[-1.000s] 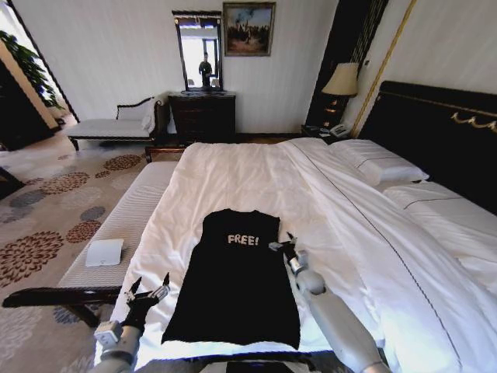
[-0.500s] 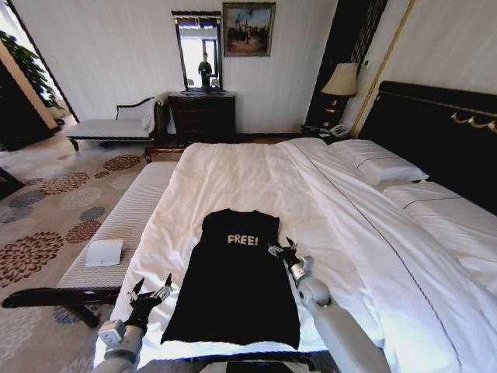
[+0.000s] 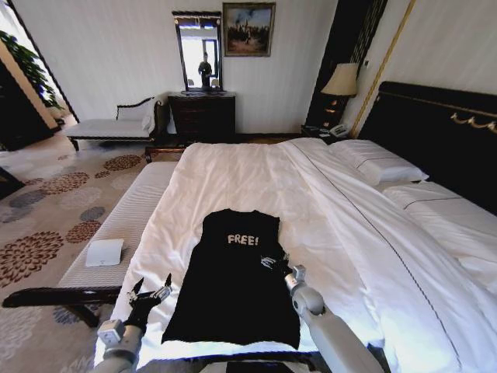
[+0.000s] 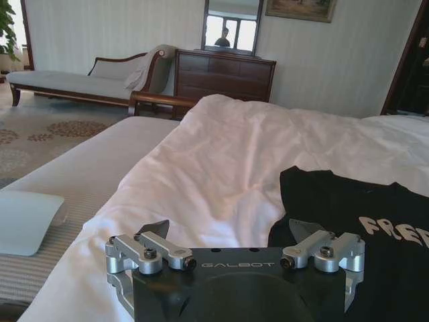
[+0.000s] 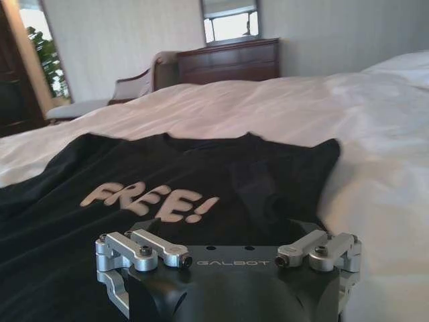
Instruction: Fold the clothes on the bed.
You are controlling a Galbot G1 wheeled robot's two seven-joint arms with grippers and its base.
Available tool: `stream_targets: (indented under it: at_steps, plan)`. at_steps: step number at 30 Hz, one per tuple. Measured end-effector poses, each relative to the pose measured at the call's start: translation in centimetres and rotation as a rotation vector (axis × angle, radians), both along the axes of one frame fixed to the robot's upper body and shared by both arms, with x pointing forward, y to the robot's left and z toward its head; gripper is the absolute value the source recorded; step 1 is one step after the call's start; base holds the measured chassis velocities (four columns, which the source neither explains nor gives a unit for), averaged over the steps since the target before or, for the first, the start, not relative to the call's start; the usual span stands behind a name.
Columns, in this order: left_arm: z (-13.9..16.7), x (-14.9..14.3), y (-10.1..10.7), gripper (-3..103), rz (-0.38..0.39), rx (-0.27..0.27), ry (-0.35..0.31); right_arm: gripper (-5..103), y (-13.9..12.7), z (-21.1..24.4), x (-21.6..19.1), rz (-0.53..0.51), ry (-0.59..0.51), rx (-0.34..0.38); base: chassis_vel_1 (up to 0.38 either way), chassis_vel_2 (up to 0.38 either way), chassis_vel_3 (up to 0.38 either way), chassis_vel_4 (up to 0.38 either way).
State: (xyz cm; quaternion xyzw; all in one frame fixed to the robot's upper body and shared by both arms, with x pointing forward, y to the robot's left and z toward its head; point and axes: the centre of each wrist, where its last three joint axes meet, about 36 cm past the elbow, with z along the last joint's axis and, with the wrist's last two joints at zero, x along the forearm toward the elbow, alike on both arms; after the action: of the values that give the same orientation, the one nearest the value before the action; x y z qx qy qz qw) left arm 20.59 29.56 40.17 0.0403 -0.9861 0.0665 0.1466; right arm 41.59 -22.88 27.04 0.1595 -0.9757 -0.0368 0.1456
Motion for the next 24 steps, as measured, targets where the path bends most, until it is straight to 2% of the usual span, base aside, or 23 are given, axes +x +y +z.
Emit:
stream_targets:
  at_steps: [5, 13, 19, 24]
  plan:
    - [0.1, 0.0, 0.1, 100, 0.001, -0.002, -0.002, 100, 1.2, -0.2, 0.6, 0.08, -0.002, -0.012, 0.0, 0.0, 0.0, 0.0]
    - [0.0, -0.1, 0.3, 100, 0.004, 0.002, 0.0, 100, 2.1, 0.7, -0.1, 0.146, -0.009, 0.003, 0.0, 0.0, 0.0, 0.0]
    - [-0.2, -0.1, 0.4, 100, 0.008, 0.002, 0.003, 100, 2.0, 2.1, 0.9, 0.086, -0.039, 0.076, 0.0, 0.0, 0.0, 0.0]
    - [-0.3, -0.1, 0.2, 100, 0.006, 0.0, 0.005, 100, 1.0, 1.5, 3.2, 0.031, -0.027, 0.076, 0.0, 0.0, 0.0, 0.0]
